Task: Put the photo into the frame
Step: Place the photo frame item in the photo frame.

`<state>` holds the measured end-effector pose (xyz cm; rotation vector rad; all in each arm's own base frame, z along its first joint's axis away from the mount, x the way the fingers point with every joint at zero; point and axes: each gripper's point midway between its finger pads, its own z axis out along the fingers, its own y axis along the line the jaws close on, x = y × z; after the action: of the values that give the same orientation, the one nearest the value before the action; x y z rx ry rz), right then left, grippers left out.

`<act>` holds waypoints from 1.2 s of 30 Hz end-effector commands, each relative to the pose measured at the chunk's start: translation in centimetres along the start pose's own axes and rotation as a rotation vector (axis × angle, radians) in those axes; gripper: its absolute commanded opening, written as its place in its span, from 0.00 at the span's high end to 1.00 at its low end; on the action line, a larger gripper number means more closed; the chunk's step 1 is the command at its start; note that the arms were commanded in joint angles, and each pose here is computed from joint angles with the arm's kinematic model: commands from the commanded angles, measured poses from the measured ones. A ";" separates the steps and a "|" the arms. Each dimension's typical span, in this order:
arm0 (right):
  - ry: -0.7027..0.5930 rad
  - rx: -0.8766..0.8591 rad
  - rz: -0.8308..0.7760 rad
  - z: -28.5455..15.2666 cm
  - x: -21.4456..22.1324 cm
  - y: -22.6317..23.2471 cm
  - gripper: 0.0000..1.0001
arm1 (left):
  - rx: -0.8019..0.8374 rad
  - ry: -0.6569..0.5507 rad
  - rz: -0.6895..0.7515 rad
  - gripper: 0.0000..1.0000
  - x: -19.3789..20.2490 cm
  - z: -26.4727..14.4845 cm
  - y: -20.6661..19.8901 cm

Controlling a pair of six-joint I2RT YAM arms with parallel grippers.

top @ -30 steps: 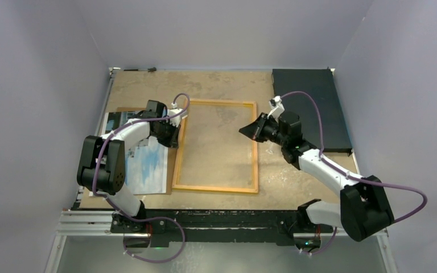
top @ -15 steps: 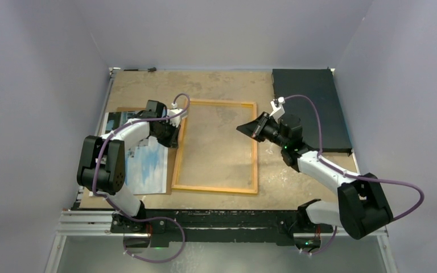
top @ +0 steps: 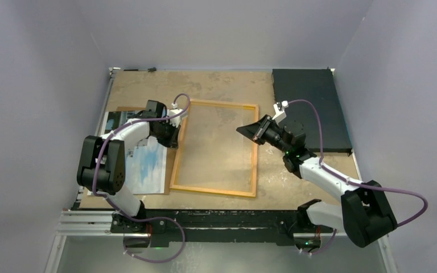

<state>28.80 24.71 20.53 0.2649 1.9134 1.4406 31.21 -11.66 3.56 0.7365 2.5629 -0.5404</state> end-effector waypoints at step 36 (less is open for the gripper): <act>0.005 0.145 0.030 0.9 0.9 -4.4 1.00 | 0.049 0.021 0.001 1.00 0.6 -0.3 -1.0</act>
<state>29.84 23.14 15.31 0.4017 2.0229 1.2783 30.92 -11.65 3.56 0.7340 2.5710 -0.5568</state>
